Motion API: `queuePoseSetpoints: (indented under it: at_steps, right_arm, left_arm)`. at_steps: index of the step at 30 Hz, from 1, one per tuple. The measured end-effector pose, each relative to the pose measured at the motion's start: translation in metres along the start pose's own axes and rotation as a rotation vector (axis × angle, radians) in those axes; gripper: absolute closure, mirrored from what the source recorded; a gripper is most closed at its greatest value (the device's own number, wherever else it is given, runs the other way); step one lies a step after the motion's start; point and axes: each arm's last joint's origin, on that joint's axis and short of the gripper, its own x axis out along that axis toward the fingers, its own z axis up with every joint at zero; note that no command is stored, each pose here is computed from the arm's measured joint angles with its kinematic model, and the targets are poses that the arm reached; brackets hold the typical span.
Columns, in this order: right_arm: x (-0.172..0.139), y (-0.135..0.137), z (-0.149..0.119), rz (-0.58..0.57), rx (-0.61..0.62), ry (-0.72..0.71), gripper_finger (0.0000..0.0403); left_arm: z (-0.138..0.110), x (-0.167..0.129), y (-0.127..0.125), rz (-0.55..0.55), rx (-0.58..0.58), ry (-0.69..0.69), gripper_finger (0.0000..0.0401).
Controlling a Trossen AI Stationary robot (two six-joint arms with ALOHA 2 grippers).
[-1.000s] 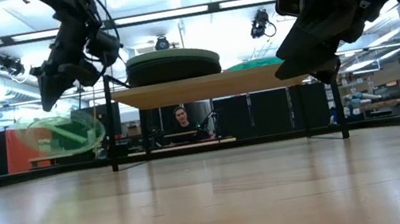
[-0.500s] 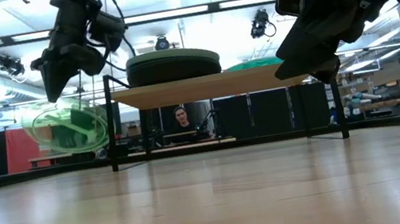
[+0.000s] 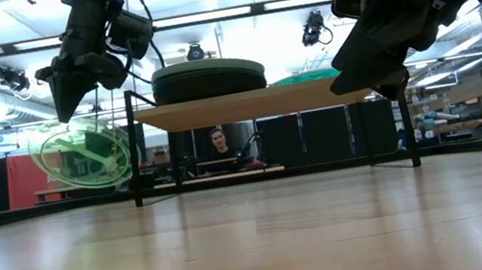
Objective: Place and stack plates onto a shelf
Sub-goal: Stack the green plate on top of the blue plate on the shelf
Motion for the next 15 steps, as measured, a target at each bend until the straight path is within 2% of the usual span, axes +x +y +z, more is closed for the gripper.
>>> queuePoseSetpoints:
  at_steps: [8, 15]
  right_arm:
    - [0.000, 0.000, 0.000, 0.000, 0.000, 0.001, 0.0245]
    - [0.000, 0.000, 0.000, 0.003, -0.005, 0.003, 0.0245]
  left_arm:
    - [-0.002, 0.001, -0.006, -0.011, -0.020, 0.009, 0.0400]
    - [-0.019, 0.030, -0.010, 0.020, 0.015, 0.120, 0.0401]
